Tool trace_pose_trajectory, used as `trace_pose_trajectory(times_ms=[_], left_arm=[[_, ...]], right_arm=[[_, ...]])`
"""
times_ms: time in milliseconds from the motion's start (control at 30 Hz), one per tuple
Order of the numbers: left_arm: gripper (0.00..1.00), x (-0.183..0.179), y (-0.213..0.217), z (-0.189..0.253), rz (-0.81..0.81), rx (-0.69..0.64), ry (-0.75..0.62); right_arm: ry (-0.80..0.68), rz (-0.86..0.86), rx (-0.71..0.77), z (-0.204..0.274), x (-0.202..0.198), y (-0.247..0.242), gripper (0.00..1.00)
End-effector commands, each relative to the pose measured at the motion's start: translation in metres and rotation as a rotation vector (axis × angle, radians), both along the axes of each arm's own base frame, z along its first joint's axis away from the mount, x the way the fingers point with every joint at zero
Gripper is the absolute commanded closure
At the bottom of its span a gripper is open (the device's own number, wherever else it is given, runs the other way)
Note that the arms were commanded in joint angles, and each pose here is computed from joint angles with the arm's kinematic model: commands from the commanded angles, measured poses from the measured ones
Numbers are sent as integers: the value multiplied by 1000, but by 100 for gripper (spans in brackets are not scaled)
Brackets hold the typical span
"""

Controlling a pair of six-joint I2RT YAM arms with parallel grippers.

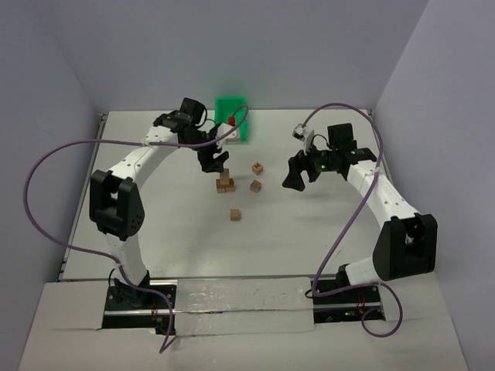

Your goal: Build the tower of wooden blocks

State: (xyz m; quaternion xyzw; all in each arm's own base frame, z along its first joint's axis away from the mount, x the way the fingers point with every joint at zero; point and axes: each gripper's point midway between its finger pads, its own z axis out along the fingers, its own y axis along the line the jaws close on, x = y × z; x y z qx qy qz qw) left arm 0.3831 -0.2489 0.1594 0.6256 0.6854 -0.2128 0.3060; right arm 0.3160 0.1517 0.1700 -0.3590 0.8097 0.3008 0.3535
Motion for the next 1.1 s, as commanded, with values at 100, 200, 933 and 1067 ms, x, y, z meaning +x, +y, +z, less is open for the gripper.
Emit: trace_pose_trajectory(times_ms=[100,200,933,1067], left_arm=[[29,-45,-7,69,55,-169,-122],[29,-67,-11,56,63,-154,-147],[26,-125,-51,-92,-18,73,-26],[24,-123,-53,-93,-50,64,-55]], right_arm=[[-50,-20,3,5,6,-2,0],[-49,-23,-4,3,7,-3,0],[-35,-38,-28,-3,10,-7,0],[-33,-30,-25,-4,9,-6,0]])
